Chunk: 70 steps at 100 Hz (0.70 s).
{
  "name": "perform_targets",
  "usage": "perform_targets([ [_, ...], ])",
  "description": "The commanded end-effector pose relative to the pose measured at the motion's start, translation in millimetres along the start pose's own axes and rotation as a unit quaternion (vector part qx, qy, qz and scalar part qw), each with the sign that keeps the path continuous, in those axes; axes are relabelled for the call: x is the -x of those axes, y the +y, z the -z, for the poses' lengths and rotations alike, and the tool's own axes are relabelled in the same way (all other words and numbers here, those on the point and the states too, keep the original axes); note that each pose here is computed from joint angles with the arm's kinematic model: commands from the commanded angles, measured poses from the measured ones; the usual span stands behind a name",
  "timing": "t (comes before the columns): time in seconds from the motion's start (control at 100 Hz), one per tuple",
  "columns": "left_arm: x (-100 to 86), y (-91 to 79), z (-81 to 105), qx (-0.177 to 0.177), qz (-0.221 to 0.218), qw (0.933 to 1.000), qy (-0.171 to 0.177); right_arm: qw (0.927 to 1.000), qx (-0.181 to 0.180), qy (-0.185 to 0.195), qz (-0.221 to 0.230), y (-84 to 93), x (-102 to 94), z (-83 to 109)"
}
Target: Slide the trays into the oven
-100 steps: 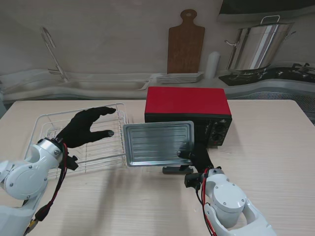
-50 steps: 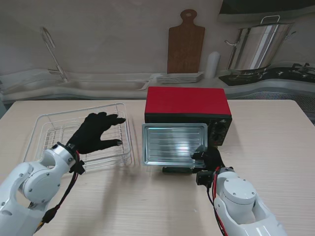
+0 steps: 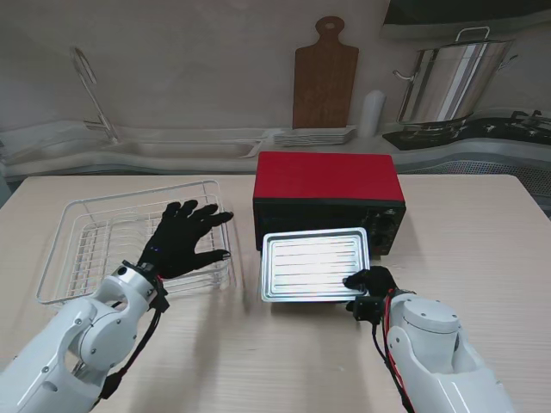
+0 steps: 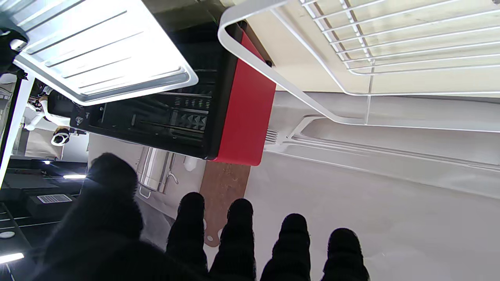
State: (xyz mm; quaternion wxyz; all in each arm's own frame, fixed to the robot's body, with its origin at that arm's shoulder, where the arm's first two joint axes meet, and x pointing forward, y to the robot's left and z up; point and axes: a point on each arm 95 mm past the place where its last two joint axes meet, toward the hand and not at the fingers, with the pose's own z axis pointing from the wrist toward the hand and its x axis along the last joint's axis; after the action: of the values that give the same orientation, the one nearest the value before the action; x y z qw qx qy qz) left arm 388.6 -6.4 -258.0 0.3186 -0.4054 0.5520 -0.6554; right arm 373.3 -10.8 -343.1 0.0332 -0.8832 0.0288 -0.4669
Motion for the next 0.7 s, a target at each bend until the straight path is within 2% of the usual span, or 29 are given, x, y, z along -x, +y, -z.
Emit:
perform_targets([
  [0.0, -3.9, 3.3, 0.2, 0.009, 0.008, 0.9999, 0.003, 0.9999, -0.015, -0.002, -0.007, -5.9, -2.4, -1.1],
  [0.33, -3.9, 7.5, -0.9, 0.013, 0.021, 0.9997, 0.006, 0.9958, -0.034, -0.059, -0.06, -5.9, -3.1, -8.8],
  [0.69, -3.6, 6.1, -1.5, 0.008, 0.018, 0.9998, 0.01, 0.9917, -0.045, -0.09, -0.08, -0.9, 0.4, -21.6],
])
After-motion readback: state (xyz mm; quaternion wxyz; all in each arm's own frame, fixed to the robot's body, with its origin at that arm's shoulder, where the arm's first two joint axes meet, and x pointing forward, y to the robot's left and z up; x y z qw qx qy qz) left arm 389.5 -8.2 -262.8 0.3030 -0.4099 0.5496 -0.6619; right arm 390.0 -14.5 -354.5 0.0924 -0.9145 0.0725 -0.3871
